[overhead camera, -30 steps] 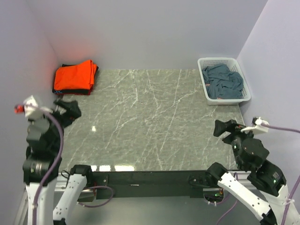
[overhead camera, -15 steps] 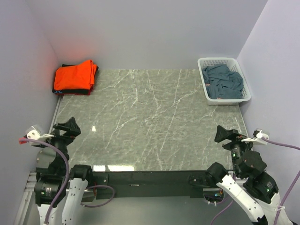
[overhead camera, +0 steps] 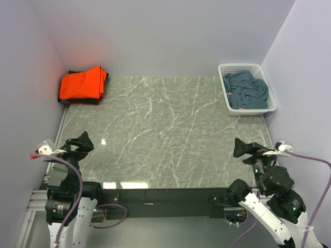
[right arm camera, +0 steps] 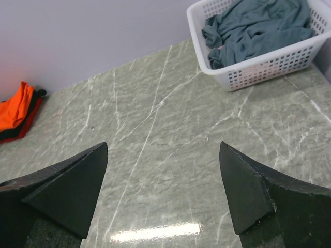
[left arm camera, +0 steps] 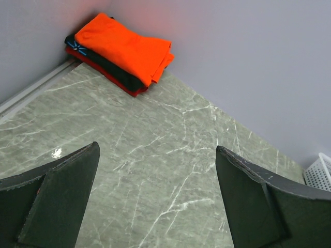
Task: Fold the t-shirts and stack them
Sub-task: Reset both grippers
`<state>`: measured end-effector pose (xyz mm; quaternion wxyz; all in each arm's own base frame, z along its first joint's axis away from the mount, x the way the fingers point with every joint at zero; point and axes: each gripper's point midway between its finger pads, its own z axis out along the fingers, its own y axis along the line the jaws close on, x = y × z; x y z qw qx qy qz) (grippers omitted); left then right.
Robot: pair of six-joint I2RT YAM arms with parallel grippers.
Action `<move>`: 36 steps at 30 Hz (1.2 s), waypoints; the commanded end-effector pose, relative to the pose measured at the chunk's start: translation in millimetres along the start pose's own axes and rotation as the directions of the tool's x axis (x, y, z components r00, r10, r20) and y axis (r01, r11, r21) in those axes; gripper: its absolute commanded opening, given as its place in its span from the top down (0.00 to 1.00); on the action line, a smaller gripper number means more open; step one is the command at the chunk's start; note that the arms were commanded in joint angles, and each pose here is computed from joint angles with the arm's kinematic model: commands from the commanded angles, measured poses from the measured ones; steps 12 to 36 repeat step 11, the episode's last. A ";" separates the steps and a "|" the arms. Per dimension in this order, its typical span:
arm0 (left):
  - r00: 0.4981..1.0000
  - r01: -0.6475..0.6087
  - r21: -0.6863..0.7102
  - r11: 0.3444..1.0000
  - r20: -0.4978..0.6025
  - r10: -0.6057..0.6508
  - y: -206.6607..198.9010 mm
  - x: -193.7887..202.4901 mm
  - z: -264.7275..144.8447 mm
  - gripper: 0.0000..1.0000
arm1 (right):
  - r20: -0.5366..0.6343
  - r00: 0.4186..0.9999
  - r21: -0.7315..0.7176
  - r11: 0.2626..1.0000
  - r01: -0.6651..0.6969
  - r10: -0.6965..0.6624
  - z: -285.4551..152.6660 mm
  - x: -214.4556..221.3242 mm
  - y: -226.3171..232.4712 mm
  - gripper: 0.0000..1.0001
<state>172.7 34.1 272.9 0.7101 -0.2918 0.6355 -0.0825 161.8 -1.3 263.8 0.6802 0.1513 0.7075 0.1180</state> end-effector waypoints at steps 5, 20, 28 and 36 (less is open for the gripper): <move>0.997 0.011 0.073 0.997 0.075 -0.016 -11.0 -16.7 -6.5 0.01 | 0.052 0.998 -0.045 0.998 -0.034 0.036 -4.3 -12.2 4.6 0.05; 0.997 0.008 0.076 0.997 0.072 -0.014 -11.6 -16.1 -6.4 0.01 | 0.055 0.998 -0.045 0.998 -0.040 0.043 -5.5 -12.3 3.3 0.04; 0.997 0.008 0.076 0.997 0.072 -0.014 -11.6 -16.1 -6.4 0.01 | 0.055 0.998 -0.045 0.998 -0.040 0.043 -5.5 -12.3 3.3 0.04; 0.997 0.008 0.076 0.997 0.072 -0.014 -11.6 -16.1 -6.4 0.01 | 0.055 0.998 -0.045 0.998 -0.040 0.043 -5.5 -12.3 3.3 0.04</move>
